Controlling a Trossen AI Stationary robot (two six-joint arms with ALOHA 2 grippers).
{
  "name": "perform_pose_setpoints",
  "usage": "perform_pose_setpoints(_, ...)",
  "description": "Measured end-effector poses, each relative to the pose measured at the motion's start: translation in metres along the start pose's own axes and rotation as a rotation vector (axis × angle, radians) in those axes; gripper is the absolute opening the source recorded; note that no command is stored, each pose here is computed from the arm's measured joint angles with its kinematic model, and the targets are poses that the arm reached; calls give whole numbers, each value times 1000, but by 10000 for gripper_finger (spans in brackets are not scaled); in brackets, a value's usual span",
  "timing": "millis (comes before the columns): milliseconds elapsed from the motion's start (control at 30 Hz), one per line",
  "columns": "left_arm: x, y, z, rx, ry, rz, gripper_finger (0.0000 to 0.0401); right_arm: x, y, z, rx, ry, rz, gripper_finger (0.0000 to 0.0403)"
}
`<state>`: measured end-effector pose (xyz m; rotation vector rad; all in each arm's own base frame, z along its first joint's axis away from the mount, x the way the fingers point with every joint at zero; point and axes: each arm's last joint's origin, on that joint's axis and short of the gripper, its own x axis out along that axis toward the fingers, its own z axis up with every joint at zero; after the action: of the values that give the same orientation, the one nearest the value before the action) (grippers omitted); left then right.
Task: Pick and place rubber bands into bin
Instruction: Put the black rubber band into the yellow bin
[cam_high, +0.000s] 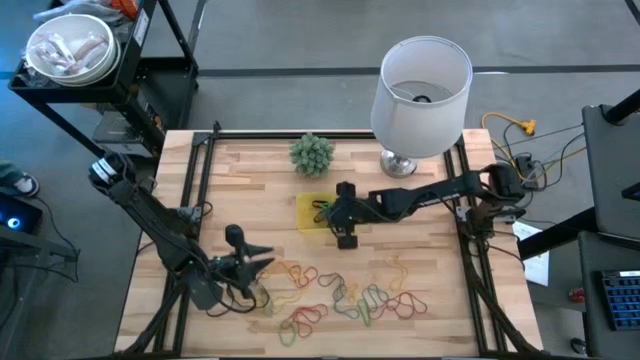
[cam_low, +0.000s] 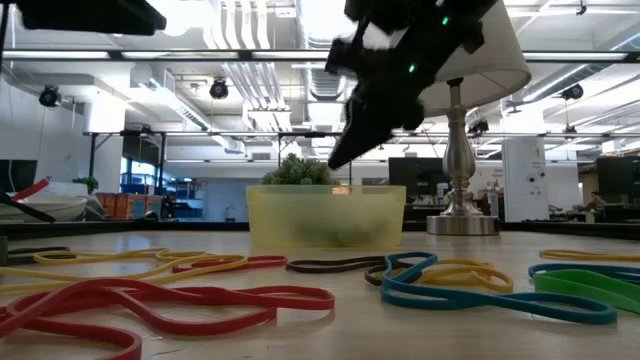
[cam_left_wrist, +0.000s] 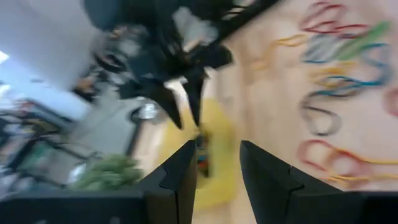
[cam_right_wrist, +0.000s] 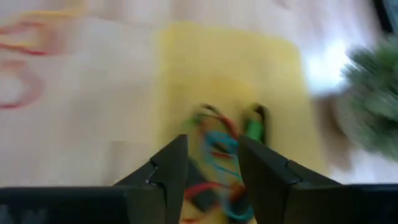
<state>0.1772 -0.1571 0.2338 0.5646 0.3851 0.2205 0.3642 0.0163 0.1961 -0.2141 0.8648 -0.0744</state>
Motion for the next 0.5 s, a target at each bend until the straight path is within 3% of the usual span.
perform_pose_setpoints(367, 1, -17, -4, -18, 31, -412, 107, -44, 70, 6, -172, -95, 181, 122)
perform_pose_setpoints(500, 1, -22, -8, -49, 83, -504, 107, -55, 97, -2, -227, -92, 235, 114)
